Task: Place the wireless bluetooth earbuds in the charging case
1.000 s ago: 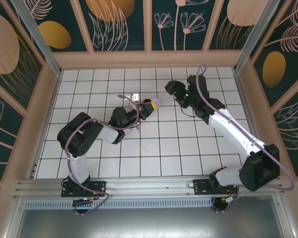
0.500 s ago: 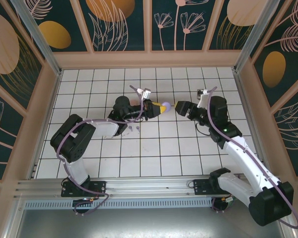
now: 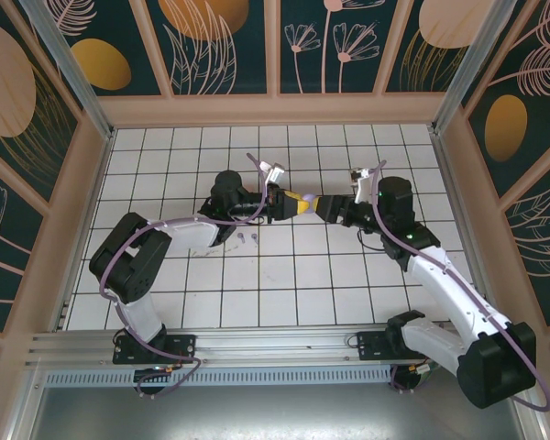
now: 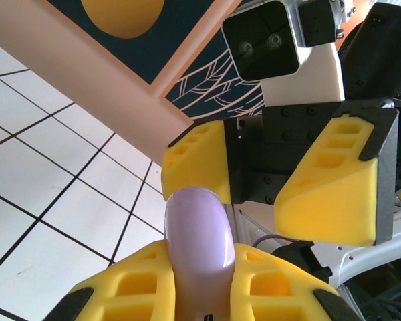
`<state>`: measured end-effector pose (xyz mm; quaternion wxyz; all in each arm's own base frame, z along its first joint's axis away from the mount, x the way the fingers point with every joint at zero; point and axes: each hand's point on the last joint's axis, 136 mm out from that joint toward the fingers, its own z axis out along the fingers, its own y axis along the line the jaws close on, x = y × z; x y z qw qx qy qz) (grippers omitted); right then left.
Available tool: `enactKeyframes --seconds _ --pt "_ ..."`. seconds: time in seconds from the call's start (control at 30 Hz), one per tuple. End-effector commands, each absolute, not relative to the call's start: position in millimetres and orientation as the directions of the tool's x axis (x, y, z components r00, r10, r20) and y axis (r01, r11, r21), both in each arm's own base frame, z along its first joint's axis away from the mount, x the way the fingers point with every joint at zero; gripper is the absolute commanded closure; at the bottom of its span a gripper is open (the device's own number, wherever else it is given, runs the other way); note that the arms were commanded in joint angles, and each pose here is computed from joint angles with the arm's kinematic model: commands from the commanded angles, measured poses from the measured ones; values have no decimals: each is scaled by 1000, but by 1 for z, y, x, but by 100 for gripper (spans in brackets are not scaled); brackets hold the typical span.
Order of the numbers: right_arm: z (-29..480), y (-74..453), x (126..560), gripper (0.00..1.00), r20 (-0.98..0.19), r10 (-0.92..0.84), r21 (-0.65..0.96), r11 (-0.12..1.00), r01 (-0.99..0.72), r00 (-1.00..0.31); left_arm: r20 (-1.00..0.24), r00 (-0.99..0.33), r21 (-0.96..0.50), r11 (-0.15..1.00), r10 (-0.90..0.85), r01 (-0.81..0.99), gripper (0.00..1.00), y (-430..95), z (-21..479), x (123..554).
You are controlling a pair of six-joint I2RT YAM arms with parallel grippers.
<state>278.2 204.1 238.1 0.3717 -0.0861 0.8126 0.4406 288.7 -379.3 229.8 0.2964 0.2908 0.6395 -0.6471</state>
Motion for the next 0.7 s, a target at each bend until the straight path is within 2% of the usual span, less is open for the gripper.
enactKeyframes --seconds 0.0,0.33,0.53,0.67 --pt "239 211 277 32 -707 162 635 573 -518 -688 -800 -600 -598 -47 -24 800 100 -378 256 285" --pt "206 205 291 36 -666 169 636 637 -435 -727 -804 -594 -592 -61 -29 804 100 -377 263 283" --pt "188 175 311 44 -627 284 661 687 -303 -725 -807 -590 -588 -71 -25 806 100 -374 265 277" --pt "184 159 316 45 -597 343 690 680 -246 -725 -815 -578 -575 -73 -35 815 100 -370 272 272"
